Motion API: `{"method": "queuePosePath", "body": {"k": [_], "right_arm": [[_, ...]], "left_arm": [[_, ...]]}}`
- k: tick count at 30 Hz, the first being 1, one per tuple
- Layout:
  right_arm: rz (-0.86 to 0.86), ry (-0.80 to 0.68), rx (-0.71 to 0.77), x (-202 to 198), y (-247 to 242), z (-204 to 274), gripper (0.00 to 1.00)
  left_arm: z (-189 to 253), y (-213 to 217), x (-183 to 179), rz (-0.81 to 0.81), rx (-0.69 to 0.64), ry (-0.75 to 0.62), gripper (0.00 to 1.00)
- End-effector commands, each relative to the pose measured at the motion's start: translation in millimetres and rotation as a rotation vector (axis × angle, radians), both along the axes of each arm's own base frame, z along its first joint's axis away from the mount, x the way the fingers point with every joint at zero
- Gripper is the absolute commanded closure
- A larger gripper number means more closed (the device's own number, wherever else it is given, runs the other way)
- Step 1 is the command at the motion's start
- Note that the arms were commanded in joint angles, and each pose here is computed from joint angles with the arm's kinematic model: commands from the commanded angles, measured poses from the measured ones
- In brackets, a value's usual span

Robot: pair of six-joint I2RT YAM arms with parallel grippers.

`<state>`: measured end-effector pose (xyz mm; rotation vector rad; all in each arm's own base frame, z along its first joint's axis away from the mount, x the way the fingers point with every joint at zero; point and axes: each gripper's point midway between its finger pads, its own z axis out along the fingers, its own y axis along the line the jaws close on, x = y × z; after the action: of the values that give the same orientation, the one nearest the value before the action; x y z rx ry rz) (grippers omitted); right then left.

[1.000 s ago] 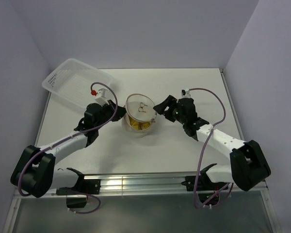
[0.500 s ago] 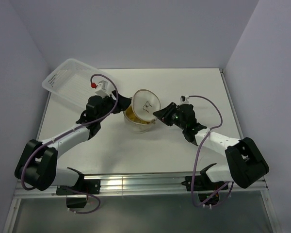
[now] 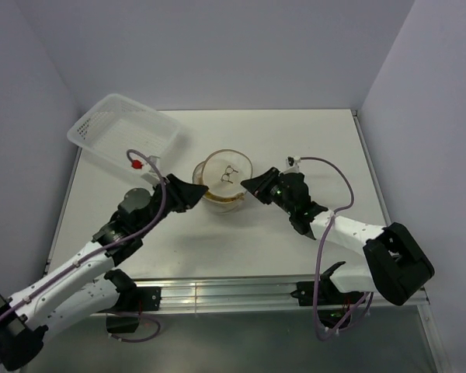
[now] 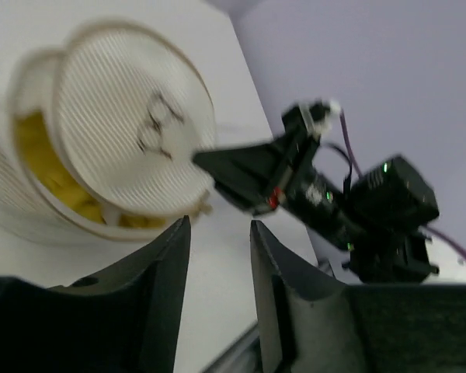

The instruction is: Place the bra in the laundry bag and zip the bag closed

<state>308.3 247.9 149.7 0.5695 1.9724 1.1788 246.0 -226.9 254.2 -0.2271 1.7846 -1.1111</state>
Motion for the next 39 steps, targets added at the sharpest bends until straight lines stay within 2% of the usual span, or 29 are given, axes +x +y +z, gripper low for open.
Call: {"method": "queuePosePath", "body": {"k": [1, 3, 5, 7, 12, 20, 29, 39], "right_arm": [[-0.026, -0.076, 0.028, 1.8, 3.8, 24.8, 0.75], [-0.056, -0.083, 0.011, 3.7, 0.6, 23.5, 0.76], [-0.062, -0.080, 0.000, 3.1, 0.6, 20.0, 0.82], [-0.057, -0.074, -0.005, 2.6, 1.5, 16.1, 0.83], [-0.043, -0.077, -0.029, 1.3, 5.6, 12.8, 0.87], [-0.036, -0.084, -0.042, -1.9, 5.7, 7.6, 0.93], [-0.031, -0.124, -0.078, -8.7, 6.0, 10.2, 0.95], [-0.047, -0.176, -0.133, -19.4, 6.9, 13.0, 0.97]], "left_arm": [[-28.2, -33.8, -17.8, -0.100, 0.035, 0.123, 0.60], [-27.0, -61.0, -23.6, -0.175, 0.010, 0.117, 0.63], [-23.1, -78.7, -25.5, -0.217, -0.008, 0.109, 0.64], [-30.7, -98.2, -28.6, -0.253, 0.005, 0.128, 0.63], [-41.6, -120.5, -29.3, -0.289, -0.012, 0.158, 0.54], [-55.6, -135.8, -21.2, -0.292, -0.027, 0.198, 0.50], [-59.0, -140.5, -15.3, -0.282, -0.031, 0.192, 0.53], [-73.5, -123.7, -4.1, -0.175, 0.003, 0.194, 0.58]]}}
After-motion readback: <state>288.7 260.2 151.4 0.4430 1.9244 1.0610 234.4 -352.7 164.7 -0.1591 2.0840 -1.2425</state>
